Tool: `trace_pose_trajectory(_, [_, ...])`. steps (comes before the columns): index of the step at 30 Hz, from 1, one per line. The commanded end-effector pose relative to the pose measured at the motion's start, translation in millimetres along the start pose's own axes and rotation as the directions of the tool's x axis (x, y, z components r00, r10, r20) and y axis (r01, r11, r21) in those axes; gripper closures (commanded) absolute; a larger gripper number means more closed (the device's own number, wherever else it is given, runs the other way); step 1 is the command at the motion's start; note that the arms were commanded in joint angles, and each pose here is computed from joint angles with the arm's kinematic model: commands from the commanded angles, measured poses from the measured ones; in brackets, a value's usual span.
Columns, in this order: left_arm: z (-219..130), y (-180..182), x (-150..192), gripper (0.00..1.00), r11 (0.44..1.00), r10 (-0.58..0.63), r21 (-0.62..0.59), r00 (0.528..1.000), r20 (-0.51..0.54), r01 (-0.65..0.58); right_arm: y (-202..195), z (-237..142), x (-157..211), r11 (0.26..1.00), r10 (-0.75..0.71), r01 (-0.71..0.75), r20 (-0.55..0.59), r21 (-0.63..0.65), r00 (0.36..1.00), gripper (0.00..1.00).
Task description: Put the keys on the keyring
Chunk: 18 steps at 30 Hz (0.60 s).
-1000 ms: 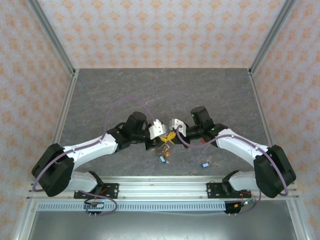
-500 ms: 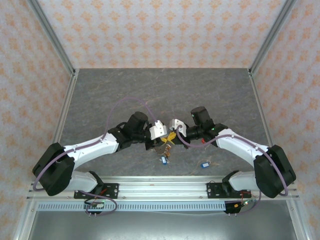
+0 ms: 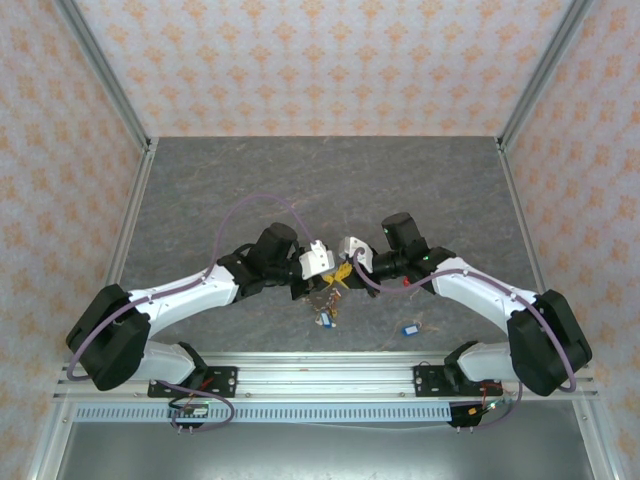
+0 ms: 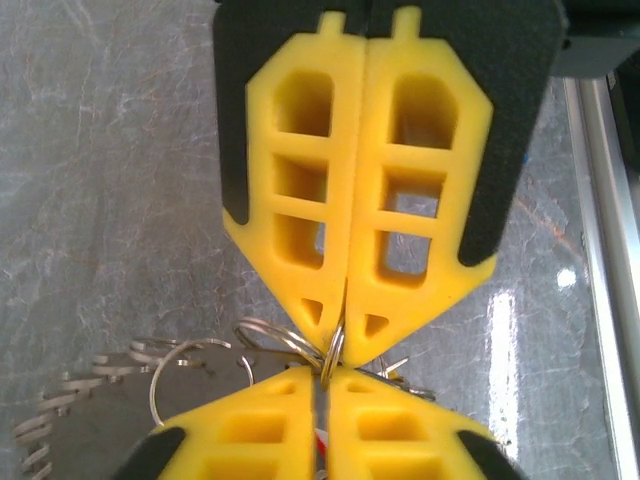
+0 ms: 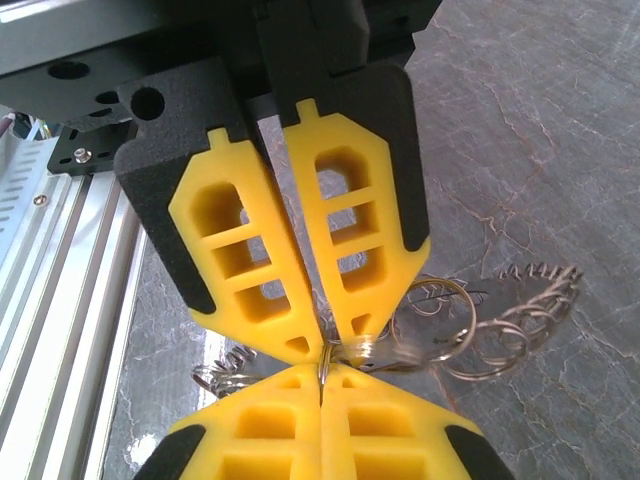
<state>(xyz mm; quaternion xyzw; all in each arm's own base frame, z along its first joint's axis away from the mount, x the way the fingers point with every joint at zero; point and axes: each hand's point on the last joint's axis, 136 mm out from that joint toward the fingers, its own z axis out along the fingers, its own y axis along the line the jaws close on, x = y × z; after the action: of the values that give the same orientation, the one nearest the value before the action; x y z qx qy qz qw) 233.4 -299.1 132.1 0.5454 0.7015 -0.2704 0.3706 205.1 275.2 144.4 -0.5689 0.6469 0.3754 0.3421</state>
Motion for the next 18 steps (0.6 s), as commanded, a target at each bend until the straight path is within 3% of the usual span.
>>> trace_pose_trajectory(1, [-1,2,-10,1.0,1.0,0.019,-0.024,0.999,0.028,-0.019,4,-5,-32,0.996,-0.074,0.077,0.097,-0.033,0.992,1.0])
trace_pose_trajectory(5, [-4,6,-11,1.0,0.998,0.031,-0.059,0.999,0.033,-0.029,1,-6,-18,0.997,-0.073,0.073,0.028,0.006,0.997,1.0])
trace_pose_trajectory(8, [-7,10,-9,1.0,0.995,0.042,-0.097,0.999,0.033,-0.039,-1,-9,-3,0.997,-0.065,0.067,-0.048,0.038,0.997,0.87])
trace_pose_trajectory(10, [-9,10,-9,1.0,0.994,0.048,-0.104,0.998,0.035,-0.044,-1,-11,4,0.996,-0.067,0.072,-0.08,0.051,0.995,0.84])
trace_pose_trajectory(18, [-7,8,-10,1.0,0.996,0.049,-0.08,0.998,0.035,-0.046,-11,-12,-5,0.988,-0.096,0.099,-0.034,0.117,0.995,0.83])
